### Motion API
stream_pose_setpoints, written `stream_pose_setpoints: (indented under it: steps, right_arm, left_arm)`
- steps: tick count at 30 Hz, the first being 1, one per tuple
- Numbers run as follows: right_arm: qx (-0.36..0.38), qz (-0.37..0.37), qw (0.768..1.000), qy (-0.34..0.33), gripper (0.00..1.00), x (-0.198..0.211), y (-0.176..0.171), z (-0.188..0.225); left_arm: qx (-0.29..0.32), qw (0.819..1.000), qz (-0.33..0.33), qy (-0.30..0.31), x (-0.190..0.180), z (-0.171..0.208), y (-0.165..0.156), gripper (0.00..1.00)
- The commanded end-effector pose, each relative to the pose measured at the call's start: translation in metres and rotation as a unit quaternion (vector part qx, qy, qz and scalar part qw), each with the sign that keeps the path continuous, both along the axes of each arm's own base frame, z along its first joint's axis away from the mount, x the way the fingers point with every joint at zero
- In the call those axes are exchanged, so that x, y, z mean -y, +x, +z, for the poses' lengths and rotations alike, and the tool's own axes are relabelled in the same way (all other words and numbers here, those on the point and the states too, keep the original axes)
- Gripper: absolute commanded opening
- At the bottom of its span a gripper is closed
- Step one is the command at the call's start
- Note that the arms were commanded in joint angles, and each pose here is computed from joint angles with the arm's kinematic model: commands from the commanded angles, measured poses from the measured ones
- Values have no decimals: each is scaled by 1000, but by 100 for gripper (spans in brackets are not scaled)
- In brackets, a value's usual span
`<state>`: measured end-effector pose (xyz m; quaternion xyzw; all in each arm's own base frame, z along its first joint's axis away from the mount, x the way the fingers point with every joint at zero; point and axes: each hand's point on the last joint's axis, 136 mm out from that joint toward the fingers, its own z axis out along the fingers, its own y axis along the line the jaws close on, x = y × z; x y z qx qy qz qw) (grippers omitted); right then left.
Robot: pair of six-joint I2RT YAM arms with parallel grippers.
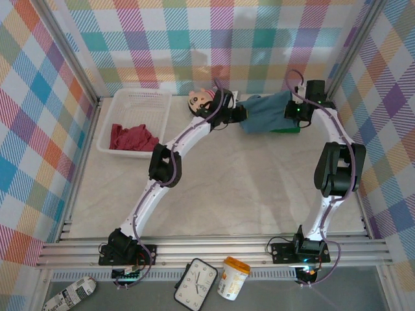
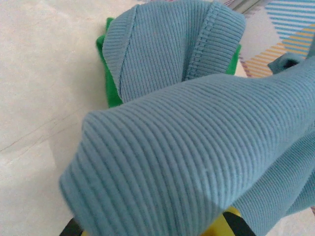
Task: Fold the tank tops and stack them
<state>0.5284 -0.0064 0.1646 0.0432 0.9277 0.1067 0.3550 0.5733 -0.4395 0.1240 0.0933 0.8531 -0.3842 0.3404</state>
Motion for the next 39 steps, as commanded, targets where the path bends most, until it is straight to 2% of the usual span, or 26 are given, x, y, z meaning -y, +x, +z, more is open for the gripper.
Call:
stream_pose_setpoints:
  steps: [1,5,8,11,16,20,23,29,34,39]
  right_arm:
    - [42,-21,999,-5,2,21,17,16]
    - [39,-37,999,1,2,36,19,7]
    - [33,-44,998,10,2,42,21,-3]
    - [20,-47,998,24,3,45,23,-18]
    - [-16,-68,997,37,6,52,21,-50]
    - [-37,-79,995,43,14,56,23,-68]
    - [-49,-83,995,36,28,61,29,-75]
    - [-38,-105,994,-16,48,86,43,-57]
    - [-5,-103,994,-22,56,87,39,-13]
    - [25,-53,997,44,61,39,17,21]
  left_arm:
    - [101,993,13,-55,13,43,22,0]
    - [144,987,14,-65,31,41,23,11]
    - [142,988,18,-59,33,28,25,18]
    - [133,990,21,-51,33,16,25,35]
    - [128,991,37,-27,25,10,29,56]
    - [130,990,42,-23,18,22,31,63]
    - [137,990,32,-14,15,43,26,65]
    - [101,994,15,40,-12,82,3,70]
    - [65,989,5,131,-66,115,-31,71]
    - [-2,973,23,230,-152,118,-69,72]
